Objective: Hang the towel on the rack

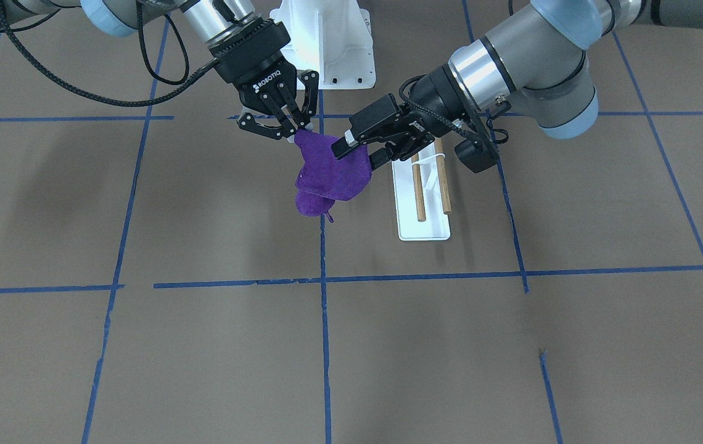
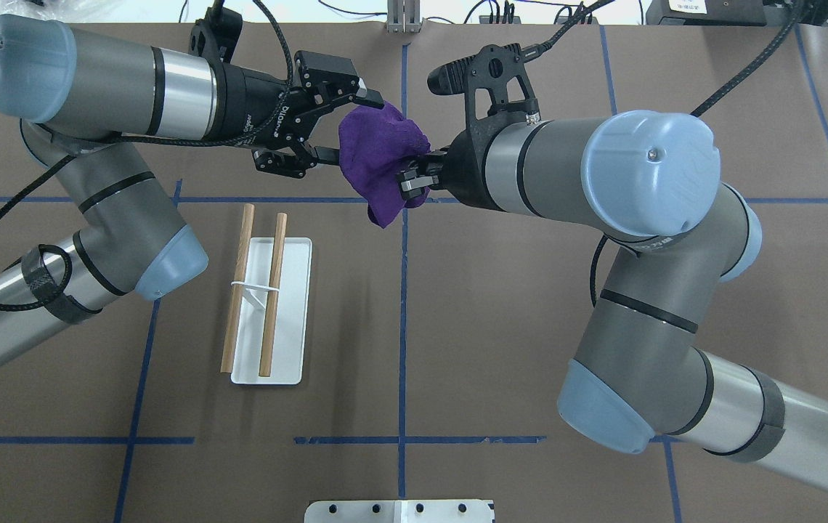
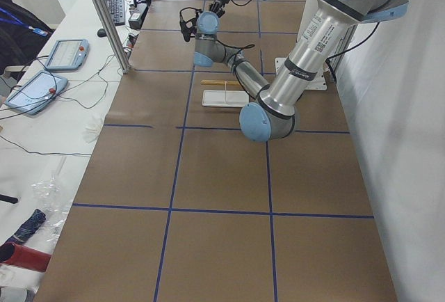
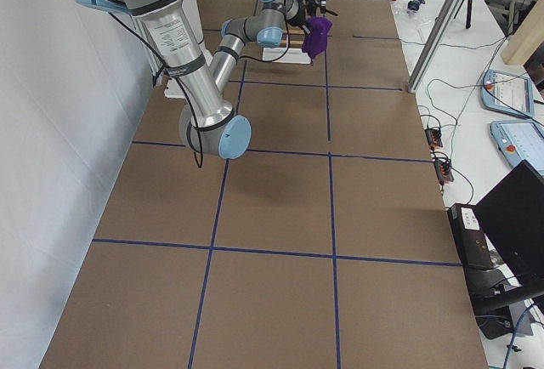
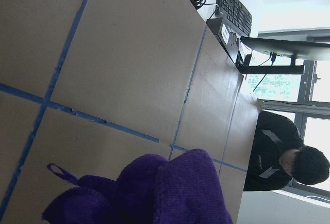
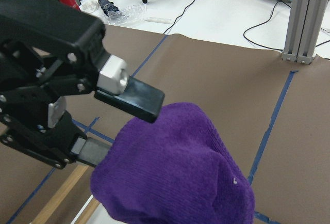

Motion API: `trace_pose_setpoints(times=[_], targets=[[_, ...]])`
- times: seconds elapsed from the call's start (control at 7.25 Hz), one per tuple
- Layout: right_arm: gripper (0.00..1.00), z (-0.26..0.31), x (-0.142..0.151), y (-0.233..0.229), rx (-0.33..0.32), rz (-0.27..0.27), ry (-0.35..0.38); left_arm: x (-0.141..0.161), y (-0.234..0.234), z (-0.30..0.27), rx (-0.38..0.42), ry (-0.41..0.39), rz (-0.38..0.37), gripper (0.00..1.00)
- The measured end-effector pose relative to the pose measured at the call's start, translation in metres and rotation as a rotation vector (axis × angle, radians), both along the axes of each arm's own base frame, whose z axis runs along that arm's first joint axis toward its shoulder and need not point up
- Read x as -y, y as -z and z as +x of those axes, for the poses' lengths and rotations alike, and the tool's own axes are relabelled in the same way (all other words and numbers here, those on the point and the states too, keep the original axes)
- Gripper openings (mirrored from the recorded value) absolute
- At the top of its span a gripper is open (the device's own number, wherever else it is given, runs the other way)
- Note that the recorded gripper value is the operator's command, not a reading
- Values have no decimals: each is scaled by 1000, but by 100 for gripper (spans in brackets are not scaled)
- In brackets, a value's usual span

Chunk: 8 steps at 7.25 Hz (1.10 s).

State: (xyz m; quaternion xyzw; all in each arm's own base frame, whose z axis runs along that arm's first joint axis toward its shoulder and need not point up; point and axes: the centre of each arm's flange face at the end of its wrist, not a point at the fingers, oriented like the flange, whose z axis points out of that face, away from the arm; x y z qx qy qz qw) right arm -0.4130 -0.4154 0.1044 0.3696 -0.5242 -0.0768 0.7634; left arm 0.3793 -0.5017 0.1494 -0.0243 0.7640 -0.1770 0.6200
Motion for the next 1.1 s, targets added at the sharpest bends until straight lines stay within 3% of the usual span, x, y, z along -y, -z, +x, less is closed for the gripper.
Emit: trace_pose_setpoints(times=[0.14,0.28,0.41,0.55,0.83,1.1], targets=[[0,1,-2,2,4,2,2,0,1,0,-1,3,-1,81],[0,1,-4,2,6,2,4,0,1,1,-1,3,-2,38],[0,1,-4,2,7,3,5,0,1,1,0,3,-3,0],[0,0,-4,3,7,3,6,0,1,0,-1,4,-2,0],[100,0,-5,3,8,3,9,0,1,-1,-1,5,1,0],[100,-1,-7,3,11,-1,11,-1,2,-1,-1,4,-3,0]])
